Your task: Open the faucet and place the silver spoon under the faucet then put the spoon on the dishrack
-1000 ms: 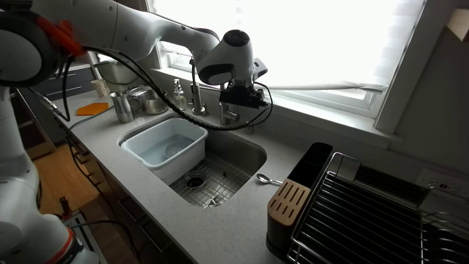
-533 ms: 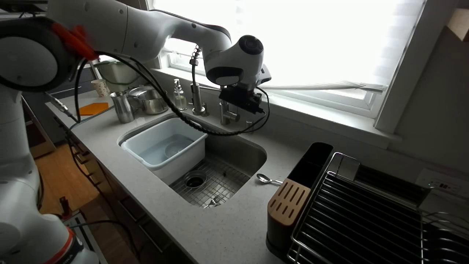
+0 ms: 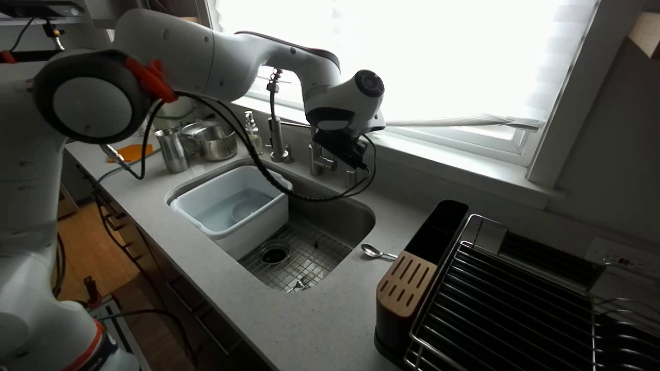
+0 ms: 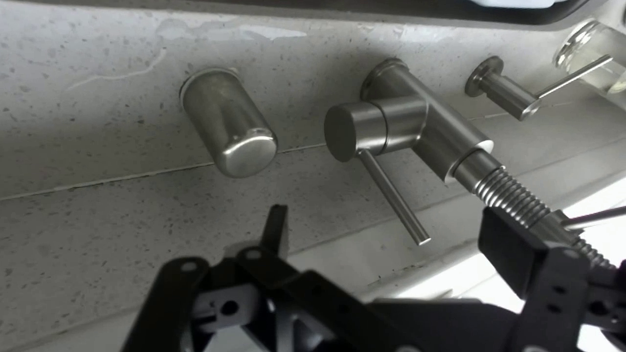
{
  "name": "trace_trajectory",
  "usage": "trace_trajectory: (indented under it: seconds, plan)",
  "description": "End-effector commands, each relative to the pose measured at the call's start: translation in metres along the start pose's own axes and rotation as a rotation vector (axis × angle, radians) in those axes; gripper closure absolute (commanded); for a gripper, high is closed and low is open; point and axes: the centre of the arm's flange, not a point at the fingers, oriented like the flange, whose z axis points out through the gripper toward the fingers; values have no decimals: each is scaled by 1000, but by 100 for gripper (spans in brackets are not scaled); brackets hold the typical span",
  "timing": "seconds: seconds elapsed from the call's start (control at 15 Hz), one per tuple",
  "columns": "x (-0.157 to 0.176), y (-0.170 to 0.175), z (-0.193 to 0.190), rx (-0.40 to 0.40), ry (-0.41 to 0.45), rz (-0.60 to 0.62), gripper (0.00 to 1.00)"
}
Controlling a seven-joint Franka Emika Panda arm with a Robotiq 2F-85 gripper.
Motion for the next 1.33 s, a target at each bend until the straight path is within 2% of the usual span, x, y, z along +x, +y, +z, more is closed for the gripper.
trace_trajectory:
  seconds: [0.0, 0.33, 1.0, 1.2, 1.27]
  plan:
    - [17, 12, 21, 44, 25, 51, 0]
    - [27, 13, 43, 85, 46, 95, 0]
    - [35, 7, 72, 87, 26, 121, 0]
    - [35, 9, 72, 84, 27, 128, 28]
    - [35, 10, 72, 81, 27, 131, 22]
